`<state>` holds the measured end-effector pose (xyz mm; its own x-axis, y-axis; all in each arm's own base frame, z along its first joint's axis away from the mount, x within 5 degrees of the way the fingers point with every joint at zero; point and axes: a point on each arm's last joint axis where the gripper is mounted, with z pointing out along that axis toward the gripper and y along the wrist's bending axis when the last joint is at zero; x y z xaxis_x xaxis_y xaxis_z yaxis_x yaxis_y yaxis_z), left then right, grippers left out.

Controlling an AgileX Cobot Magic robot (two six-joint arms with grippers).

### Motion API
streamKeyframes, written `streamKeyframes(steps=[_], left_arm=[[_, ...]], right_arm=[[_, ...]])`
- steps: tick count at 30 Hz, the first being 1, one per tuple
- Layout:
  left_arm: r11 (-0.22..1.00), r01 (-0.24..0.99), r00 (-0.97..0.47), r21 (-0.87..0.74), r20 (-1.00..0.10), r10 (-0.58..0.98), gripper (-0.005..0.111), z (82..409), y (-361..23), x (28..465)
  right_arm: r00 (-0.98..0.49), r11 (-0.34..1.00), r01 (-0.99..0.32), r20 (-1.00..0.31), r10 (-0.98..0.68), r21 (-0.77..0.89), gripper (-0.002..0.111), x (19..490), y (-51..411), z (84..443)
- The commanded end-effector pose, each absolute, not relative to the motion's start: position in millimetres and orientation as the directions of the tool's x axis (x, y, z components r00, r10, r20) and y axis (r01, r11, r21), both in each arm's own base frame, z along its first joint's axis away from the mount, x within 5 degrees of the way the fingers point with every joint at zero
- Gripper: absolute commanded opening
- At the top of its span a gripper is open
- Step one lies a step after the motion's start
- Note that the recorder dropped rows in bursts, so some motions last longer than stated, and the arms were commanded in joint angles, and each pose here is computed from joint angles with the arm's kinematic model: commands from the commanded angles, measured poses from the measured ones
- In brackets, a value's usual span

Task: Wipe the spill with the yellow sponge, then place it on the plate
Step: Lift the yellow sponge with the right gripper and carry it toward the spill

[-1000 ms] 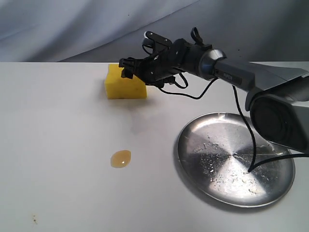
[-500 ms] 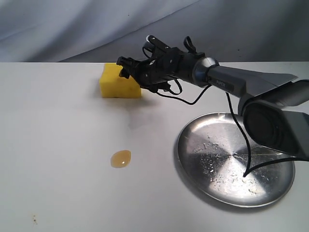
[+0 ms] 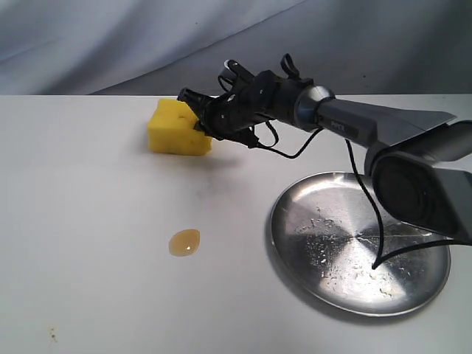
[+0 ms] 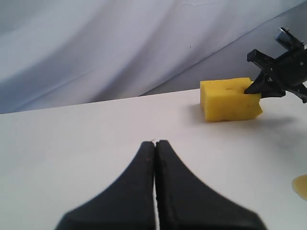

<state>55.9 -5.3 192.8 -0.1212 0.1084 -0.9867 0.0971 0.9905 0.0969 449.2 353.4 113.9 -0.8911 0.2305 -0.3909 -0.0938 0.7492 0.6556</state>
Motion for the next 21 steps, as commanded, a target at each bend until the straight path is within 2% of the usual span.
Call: streamKeyframes(steps=[1,7,11,16,21], left_arm=[[0.992,0.094,-0.109,0.09,-0.989,0.1,0.0,194.6,-5.1,55.6],[0.992,0.094,-0.109,0.09,-0.989,0.1,0.0,194.6,-5.1,55.6],[0.992,0.094,-0.109,0.09,-0.989,0.1,0.0,194.6,-5.1,55.6],[0.992,0.094,-0.109,0.09,-0.989,0.1,0.0,194.6,-5.1,55.6],[0.992,0.094,-0.109,0.09,-0.989,0.1,0.0,194.6,-5.1,55.6]], right_arm=[[-0.884,0.773,-0.203,-0.452,0.119,0.601,0.0,440.0,355.5,148.8],[-0.822,0.809,-0.404,-0.557,-0.117,0.427,0.0,407.7,369.4,198.4],[-0.77,0.804,-0.516,-0.571,-0.285,0.295,0.0,373.8,380.8,222.0],[-0.74,0.769,-0.56,-0.602,-0.298,0.308,0.0,329.4,383.8,236.8],[-0.698,0.741,-0.608,-0.637,-0.327,0.285,0.0,281.5,357.3,241.5]])
